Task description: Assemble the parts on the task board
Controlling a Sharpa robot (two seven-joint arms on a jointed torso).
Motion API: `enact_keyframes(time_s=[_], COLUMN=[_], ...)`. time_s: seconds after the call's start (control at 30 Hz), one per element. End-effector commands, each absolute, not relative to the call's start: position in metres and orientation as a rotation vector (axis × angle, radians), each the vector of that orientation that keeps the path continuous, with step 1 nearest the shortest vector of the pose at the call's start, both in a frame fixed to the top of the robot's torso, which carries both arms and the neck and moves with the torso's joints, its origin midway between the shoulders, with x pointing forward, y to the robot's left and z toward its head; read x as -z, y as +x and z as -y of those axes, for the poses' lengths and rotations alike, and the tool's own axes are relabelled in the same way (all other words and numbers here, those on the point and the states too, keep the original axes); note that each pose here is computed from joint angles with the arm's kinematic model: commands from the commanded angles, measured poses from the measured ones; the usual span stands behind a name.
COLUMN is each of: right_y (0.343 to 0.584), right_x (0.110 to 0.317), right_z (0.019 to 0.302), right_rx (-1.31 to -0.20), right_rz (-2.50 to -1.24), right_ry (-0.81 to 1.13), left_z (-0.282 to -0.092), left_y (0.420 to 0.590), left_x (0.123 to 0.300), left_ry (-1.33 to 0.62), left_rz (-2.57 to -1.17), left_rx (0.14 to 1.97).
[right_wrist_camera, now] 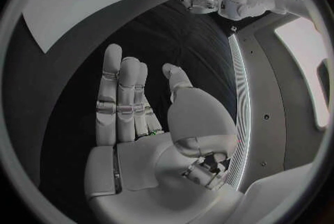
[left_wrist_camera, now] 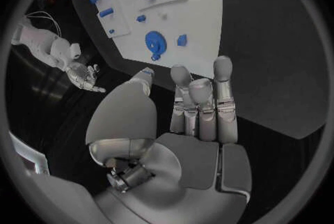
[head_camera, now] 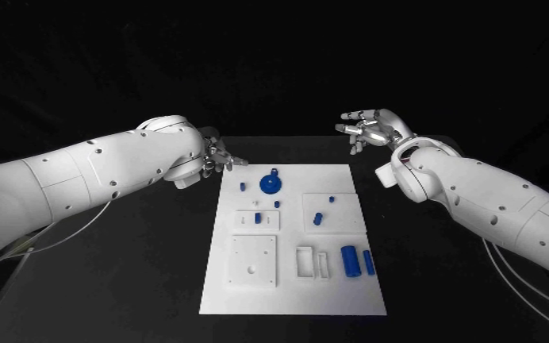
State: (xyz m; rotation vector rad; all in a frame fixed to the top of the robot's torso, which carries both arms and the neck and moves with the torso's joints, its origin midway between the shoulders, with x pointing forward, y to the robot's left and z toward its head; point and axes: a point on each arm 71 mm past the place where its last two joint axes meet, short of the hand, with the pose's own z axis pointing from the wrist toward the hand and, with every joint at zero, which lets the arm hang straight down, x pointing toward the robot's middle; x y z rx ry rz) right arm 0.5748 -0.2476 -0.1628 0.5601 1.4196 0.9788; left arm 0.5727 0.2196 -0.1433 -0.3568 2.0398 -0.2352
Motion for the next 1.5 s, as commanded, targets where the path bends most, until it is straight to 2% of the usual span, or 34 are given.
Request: enact_keyframes(time_s=[0.03,0.57,1.07,1.5], right_y=[0.575,0.573,0.573,0.573], right_x=[0.163,0.161,0.161,0.161], right_z=[0.247,0.244,0.242,0.241], right_rx=[-0.985,-0.993,-0.998,-0.998], right_rz=[-1.425,-1.426,-1.428,-1.429], right_ry=[0.562,0.558,0.556,0.557], left_z=[-0.215,-0.207,-0.208,-0.207], left_y=[0.577,0.594,0.592,0.589], left_x=[0.144,0.16,0.18,0.187], left_ry=[-0.264,-0.189,-0.151,-0.163], left_rz=[-2.078,-2.124,-2.193,-2.247], left_rx=[0.213,0.143,0.125,0.16])
